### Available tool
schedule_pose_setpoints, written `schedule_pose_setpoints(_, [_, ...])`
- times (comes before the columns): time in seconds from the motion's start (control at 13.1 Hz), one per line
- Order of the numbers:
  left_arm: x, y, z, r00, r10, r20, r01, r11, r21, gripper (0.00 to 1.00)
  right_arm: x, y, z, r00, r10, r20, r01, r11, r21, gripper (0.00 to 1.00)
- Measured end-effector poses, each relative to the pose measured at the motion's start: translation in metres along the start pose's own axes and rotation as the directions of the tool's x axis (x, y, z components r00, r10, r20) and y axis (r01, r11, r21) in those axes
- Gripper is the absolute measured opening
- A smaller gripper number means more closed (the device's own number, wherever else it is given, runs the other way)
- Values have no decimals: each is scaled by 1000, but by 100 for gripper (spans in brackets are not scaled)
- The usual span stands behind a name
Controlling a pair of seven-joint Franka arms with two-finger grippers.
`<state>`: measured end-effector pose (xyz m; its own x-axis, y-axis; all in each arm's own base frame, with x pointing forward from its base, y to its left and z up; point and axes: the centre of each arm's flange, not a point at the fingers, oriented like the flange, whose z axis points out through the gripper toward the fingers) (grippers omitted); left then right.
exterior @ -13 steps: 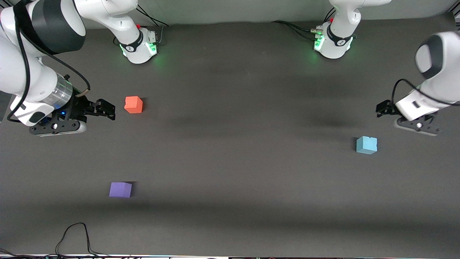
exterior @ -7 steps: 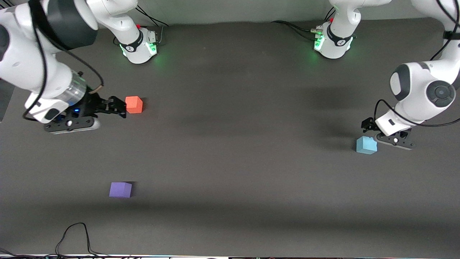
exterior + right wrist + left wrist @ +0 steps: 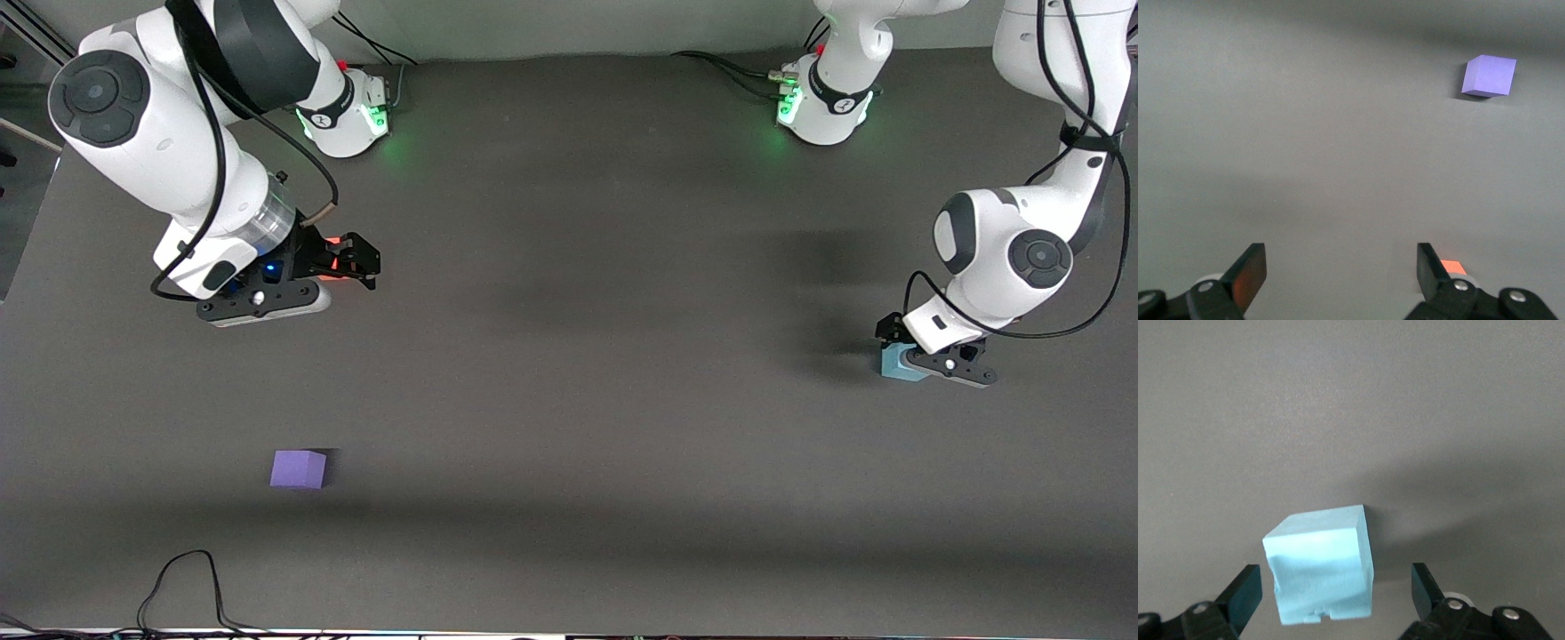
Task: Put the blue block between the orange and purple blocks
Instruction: 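Close the left gripper on the blue cube and lift it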
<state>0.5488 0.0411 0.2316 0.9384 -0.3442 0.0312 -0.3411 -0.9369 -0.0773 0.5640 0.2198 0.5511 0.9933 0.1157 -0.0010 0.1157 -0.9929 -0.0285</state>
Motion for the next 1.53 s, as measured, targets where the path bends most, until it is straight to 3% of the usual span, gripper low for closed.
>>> schedule_pose_setpoints(0.77, [-6, -13, 25, 1000, 1, -22, -1, 1000, 12, 100, 4, -3, 2, 1000, 11, 4, -12, 999, 45, 100])
schedule_pose_setpoints(0.84, [-6, -13, 25, 1000, -5, -22, 5, 1000, 11, 95, 4, -3, 3, 1000, 12, 5, -12, 999, 45, 100])
schedule_pose_setpoints(0.99, [-5, -13, 24, 999, -29, -24, 30, 999, 11, 63, 4, -3, 4, 1000, 12, 7, -12, 999, 45, 100])
schedule_pose_setpoints(1.07, [-5, -13, 23, 999, -37, -27, 38, 999, 12, 58, 5, -3, 6, 1000, 13, 11, -13, 999, 44, 100])
schedule_pose_setpoints(1.3, [2, -19, 12, 999, -49, -7, 49, 999, 5, 58, 8, -2, 15, 1000, 16, 24, -17, 999, 39, 100])
schedule_pose_setpoints(1.53, [26, -33, -67, 989, -102, 106, 106, 994, -27, 56, 5, -1, 18, 998, 15, 53, -17, 999, 32, 100])
